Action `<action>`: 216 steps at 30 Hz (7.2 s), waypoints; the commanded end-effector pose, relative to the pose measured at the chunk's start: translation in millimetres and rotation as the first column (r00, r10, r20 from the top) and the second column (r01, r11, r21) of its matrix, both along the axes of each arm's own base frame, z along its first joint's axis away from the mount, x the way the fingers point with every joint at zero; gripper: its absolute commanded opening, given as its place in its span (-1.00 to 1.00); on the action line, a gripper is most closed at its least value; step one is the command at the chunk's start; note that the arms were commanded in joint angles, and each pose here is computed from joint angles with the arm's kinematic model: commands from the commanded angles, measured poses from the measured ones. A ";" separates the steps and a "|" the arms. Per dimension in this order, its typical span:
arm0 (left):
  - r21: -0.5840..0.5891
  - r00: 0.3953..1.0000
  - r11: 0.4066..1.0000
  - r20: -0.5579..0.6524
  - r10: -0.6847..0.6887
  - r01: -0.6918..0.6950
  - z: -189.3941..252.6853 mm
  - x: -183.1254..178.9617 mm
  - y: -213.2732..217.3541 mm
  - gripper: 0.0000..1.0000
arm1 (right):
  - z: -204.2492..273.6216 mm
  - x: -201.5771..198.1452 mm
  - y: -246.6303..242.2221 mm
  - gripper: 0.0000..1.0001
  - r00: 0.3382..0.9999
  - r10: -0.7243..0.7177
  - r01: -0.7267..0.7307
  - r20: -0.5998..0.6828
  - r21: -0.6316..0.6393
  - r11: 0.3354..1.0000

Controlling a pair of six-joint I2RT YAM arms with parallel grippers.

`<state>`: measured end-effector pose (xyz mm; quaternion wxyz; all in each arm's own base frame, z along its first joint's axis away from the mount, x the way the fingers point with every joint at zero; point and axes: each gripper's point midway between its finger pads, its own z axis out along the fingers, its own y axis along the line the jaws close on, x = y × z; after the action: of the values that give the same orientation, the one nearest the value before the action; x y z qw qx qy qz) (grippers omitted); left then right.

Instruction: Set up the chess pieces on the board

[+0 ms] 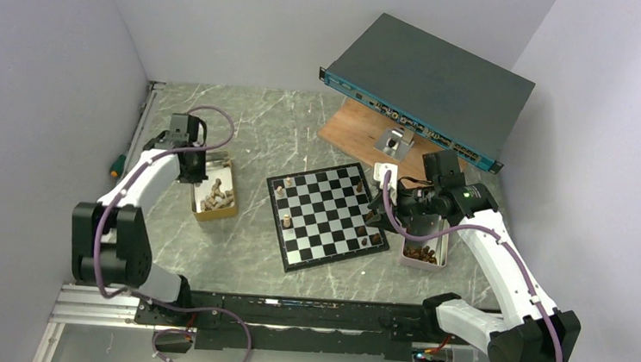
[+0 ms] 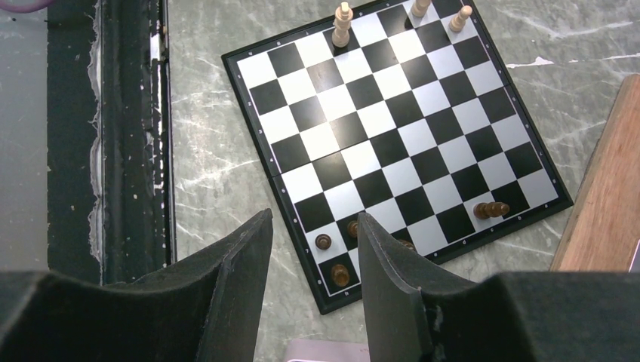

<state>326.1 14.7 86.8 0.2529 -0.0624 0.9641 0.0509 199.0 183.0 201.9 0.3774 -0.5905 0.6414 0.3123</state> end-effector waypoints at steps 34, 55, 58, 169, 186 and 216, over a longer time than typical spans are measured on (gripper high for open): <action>-0.152 0.888 0.886 0.223 -0.402 0.439 61.0 -8.5 -236.9 -1.00 | -5.2 3.9 -1.3 -0.04 1.000 -0.001 0.002 0.006 -0.013 1.000; -0.039 0.889 0.890 0.093 -0.449 0.454 2.3 27.1 -270.2 -1.00 | -9.4 5.5 -3.2 -0.04 1.000 -0.008 0.008 0.003 -0.025 1.000; -0.017 0.888 0.890 0.080 -0.454 0.456 -2.1 28.5 -267.8 -1.00 | -9.3 5.5 -3.2 -0.04 1.000 -0.007 0.007 0.004 -0.025 1.000; -0.027 0.931 0.957 0.239 -0.275 0.290 76.4 22.7 -38.0 0.31 | -11.4 1.9 -2.2 -0.04 1.000 0.013 -0.013 -0.010 -0.023 1.000; -0.067 0.958 0.961 -0.079 -0.275 0.270 -2.8 50.3 -26.7 -0.13 | -10.4 -1.1 -1.4 -0.04 1.000 0.028 -0.028 -0.012 -0.018 0.999; -0.153 0.939 0.956 -0.203 -0.278 0.250 -53.1 61.1 -36.6 -0.27 | -10.0 -2.0 -1.8 -0.04 0.999 0.032 -0.032 -0.007 -0.019 0.999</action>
<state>379.4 -18.0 28.6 0.1374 0.0617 0.9883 -0.0239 200.0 176.9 185.8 0.3548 -0.5967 0.6535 0.3016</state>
